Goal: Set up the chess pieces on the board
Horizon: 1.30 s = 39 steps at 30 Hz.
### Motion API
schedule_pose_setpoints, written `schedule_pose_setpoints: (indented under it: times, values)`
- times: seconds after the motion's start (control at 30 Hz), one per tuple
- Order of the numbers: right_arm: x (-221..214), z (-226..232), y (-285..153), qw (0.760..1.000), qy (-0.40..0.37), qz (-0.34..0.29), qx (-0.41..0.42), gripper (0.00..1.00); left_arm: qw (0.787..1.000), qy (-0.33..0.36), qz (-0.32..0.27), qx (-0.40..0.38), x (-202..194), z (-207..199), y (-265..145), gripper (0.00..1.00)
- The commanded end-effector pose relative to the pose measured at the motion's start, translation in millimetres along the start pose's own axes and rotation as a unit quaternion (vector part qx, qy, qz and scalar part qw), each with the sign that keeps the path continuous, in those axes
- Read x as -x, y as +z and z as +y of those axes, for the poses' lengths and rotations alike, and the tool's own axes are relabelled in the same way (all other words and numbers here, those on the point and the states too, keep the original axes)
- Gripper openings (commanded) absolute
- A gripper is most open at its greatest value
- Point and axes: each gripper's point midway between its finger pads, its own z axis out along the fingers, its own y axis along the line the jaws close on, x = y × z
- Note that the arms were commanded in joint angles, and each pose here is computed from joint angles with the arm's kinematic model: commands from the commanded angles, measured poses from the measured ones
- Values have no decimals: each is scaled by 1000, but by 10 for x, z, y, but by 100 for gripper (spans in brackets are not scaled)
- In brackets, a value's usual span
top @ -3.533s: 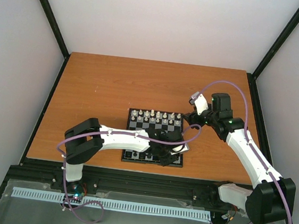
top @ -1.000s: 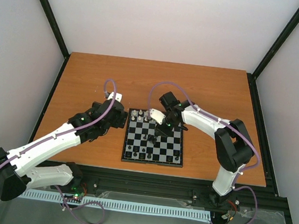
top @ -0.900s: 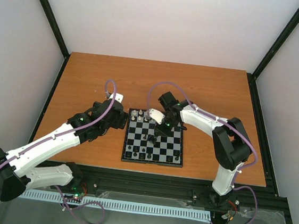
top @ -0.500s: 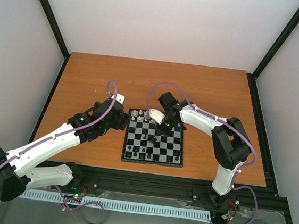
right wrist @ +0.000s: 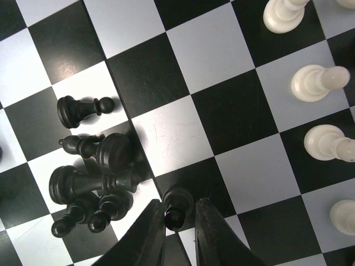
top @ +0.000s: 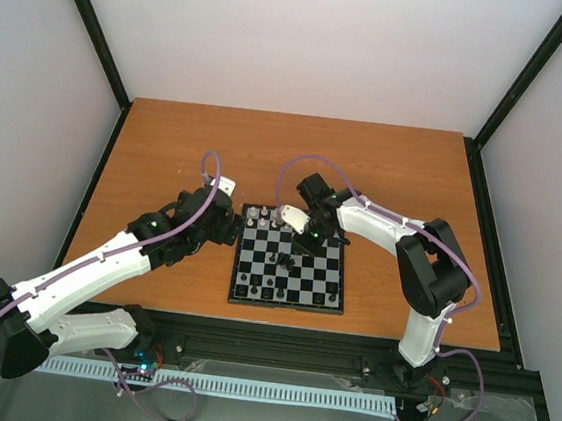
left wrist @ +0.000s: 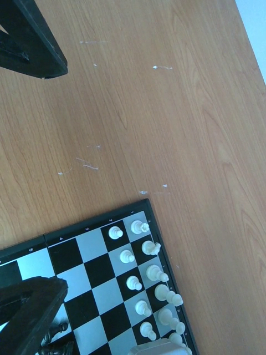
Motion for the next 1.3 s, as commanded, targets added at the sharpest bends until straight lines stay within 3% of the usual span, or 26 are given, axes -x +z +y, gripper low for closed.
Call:
schedule_pose_setpoints:
  times: [0.0, 0.3, 0.73, 0.97, 1.27]
  values:
    - [43, -25, 45, 1000, 0, 2, -5, 15, 1000, -5, -18, -5, 156, 22, -78, 100]
    - [74, -30, -32, 1000, -4, -6, -13, 5, 1000, -2, -16, -10, 148, 5, -75, 100]
    - [-83, 375, -646, 996, -59, -72, -16, 4, 1000, -5, -21, -11, 172, 20, -111, 100]
    - [-412, 682, -667, 993, -99, -69, 14, 4, 1000, -2, -20, -11, 171, 17, -110, 100]
    - [-638, 656, -541, 995, -94, -33, 2, 4, 1000, 3, -16, -12, 154, 1, -89, 100]
